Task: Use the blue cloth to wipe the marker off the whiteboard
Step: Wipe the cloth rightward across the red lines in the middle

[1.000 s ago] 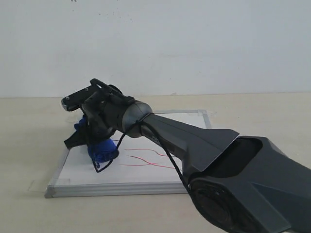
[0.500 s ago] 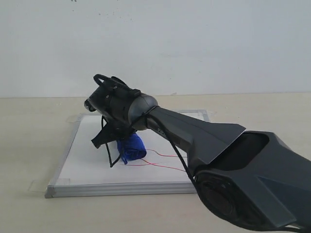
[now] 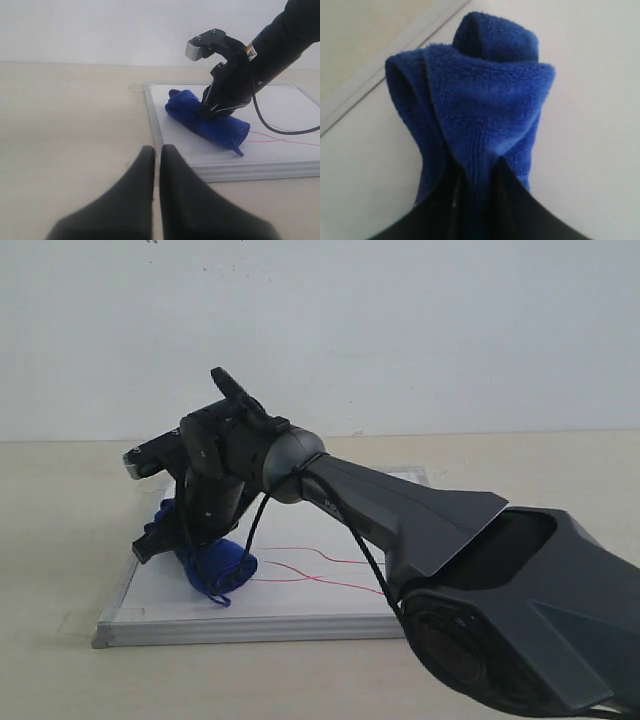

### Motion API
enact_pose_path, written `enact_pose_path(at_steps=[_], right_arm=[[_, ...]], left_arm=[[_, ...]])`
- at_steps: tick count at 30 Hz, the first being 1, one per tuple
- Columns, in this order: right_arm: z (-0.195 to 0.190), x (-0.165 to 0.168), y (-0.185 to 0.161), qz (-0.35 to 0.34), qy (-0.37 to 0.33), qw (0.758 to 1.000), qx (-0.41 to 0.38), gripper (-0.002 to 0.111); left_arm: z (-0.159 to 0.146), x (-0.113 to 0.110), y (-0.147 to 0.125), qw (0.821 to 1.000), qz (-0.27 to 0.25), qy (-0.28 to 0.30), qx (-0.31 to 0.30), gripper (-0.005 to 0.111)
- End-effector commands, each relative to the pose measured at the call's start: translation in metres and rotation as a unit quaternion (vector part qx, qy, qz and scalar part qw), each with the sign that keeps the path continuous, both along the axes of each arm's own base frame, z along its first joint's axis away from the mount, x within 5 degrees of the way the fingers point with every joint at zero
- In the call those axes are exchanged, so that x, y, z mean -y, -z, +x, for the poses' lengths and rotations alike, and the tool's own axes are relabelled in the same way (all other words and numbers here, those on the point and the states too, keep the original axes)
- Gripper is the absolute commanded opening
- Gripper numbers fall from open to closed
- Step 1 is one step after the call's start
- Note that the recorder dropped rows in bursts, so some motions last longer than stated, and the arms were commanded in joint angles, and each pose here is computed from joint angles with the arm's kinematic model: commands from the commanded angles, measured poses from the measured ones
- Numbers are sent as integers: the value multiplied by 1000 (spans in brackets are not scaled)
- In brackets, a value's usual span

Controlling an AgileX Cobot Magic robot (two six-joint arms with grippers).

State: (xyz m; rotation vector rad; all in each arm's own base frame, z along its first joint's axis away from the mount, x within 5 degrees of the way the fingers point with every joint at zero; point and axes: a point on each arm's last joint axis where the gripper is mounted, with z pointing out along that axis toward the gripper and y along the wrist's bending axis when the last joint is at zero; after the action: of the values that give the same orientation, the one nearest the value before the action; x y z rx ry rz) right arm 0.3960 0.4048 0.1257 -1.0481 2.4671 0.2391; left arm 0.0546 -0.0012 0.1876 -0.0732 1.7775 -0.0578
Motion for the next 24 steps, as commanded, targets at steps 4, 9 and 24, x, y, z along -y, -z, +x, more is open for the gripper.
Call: enact_pose_path(at_steps=[4, 9, 24], right_arm=[[13, 43, 25, -188, 74, 979, 10, -1], [32, 65, 12, -177, 103, 979, 11, -1], [43, 110, 5, -214, 134, 967, -12, -1]], left_arm=[[0, 0, 1, 1000, 5, -1, -1, 4], [0, 0, 1, 1000, 5, -1, -1, 4], [0, 0, 1, 1000, 5, -1, -1, 4]])
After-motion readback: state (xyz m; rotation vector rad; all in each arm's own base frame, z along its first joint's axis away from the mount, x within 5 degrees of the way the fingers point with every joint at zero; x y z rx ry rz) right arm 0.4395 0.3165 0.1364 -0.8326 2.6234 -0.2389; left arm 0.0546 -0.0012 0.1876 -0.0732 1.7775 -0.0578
